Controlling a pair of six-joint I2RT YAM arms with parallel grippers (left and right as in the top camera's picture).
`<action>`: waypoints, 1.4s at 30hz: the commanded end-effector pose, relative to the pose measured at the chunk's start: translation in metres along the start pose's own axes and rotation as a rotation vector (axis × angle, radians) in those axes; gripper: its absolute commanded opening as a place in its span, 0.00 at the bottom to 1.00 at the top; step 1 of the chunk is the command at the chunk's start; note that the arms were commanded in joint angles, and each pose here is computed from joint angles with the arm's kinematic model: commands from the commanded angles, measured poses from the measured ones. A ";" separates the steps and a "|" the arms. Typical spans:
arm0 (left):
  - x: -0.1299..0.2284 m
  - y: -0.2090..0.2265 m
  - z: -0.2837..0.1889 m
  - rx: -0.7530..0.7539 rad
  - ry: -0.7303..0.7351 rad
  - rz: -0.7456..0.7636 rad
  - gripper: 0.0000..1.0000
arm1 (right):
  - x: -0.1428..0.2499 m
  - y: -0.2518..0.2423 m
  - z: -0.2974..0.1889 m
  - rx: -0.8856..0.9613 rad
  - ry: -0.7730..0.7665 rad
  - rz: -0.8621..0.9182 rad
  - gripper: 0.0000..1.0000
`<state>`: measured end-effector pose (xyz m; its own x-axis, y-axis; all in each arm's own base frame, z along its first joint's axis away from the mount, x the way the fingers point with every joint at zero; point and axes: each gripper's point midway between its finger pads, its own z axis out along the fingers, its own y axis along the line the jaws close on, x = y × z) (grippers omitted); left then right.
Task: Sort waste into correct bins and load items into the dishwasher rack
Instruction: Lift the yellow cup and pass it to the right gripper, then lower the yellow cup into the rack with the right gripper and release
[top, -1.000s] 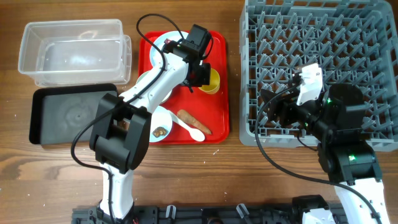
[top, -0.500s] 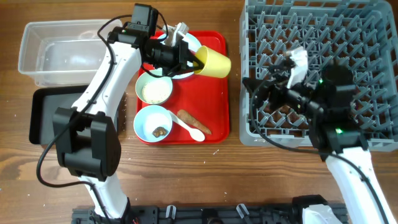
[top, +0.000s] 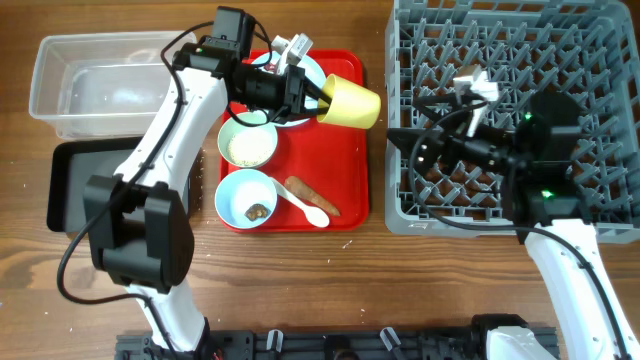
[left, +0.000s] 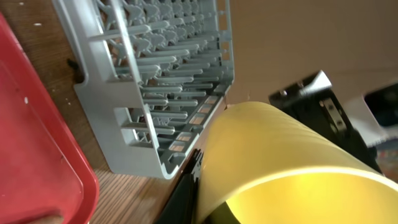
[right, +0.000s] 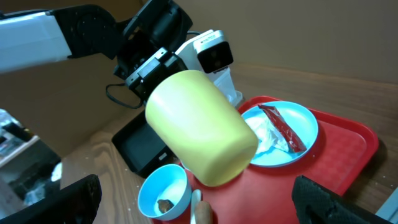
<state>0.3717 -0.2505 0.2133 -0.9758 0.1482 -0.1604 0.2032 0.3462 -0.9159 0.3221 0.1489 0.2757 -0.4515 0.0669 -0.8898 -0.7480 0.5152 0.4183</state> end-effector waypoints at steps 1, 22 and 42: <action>0.009 -0.035 -0.014 0.038 -0.016 0.159 0.04 | -0.006 0.013 -0.009 -0.105 -0.006 0.000 1.00; 0.022 -0.086 -0.022 0.318 0.014 0.299 0.04 | -0.015 0.057 -0.004 -0.341 0.002 -0.023 0.98; 0.035 -0.094 -0.001 0.322 0.072 0.307 0.04 | -0.025 0.043 0.037 -0.375 -0.052 -0.035 0.51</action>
<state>0.3277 -0.2764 0.2790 -0.8826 0.2638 -0.3892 0.4101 0.0273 -0.9116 0.3134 0.2009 0.3079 -0.4123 0.0951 -0.9061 -0.8929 0.1552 0.4226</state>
